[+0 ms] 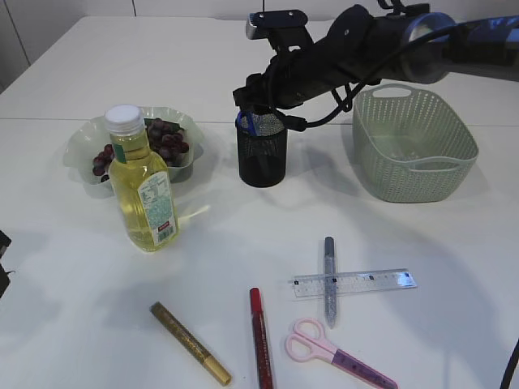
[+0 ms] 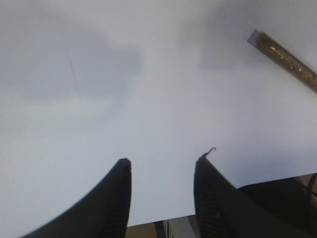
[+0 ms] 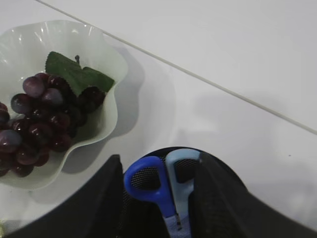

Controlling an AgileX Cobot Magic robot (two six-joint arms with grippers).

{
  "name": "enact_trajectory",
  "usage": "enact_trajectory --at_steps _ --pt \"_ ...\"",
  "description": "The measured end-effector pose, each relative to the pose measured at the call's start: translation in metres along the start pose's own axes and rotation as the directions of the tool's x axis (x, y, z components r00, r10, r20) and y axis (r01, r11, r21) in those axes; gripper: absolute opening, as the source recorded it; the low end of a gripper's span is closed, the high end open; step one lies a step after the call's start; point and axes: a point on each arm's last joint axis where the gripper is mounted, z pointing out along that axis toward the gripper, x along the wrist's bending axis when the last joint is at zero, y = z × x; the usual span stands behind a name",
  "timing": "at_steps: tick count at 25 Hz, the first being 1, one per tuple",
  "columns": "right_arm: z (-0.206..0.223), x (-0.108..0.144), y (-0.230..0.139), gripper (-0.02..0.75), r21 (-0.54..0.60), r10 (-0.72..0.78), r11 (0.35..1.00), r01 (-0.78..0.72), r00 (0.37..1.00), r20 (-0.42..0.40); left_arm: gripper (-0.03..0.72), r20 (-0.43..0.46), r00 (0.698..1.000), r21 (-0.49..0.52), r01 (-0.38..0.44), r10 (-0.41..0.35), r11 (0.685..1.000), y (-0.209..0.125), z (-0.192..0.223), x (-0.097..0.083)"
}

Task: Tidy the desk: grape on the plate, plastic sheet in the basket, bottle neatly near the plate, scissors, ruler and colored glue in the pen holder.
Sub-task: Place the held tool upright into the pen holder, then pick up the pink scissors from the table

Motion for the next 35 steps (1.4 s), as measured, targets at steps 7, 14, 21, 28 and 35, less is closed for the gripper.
enact_trajectory --at_steps 7,14,21,28,35 --pt "-0.046 0.012 0.024 0.382 0.073 0.013 0.997 -0.011 0.999 -0.031 0.309 0.0 1.0 0.002 0.0 0.0 1.0 0.0 0.0 0.0" --pt "-0.14 0.011 0.046 0.383 0.277 0.05 0.955 -0.109 0.976 0.211 0.309 0.002 1.0 -0.018 -0.001 0.001 1.0 0.0 -0.002 0.0" --pt "-0.219 0.026 0.054 0.383 0.359 0.058 0.921 -0.149 0.966 0.253 0.309 0.005 1.0 -0.041 -0.002 0.003 0.999 -0.001 -0.007 0.0" --pt "-0.27 0.04 0.035 0.383 0.38 0.066 0.911 -0.163 0.965 0.255 0.309 0.005 1.0 -0.044 -0.003 0.003 0.999 -0.001 -0.008 0.0" --pt "-0.294 0.046 0.03 0.384 0.36 0.068 0.919 -0.159 0.965 0.254 0.309 0.005 1.0 -0.044 -0.003 0.003 0.999 -0.001 -0.008 0.0"
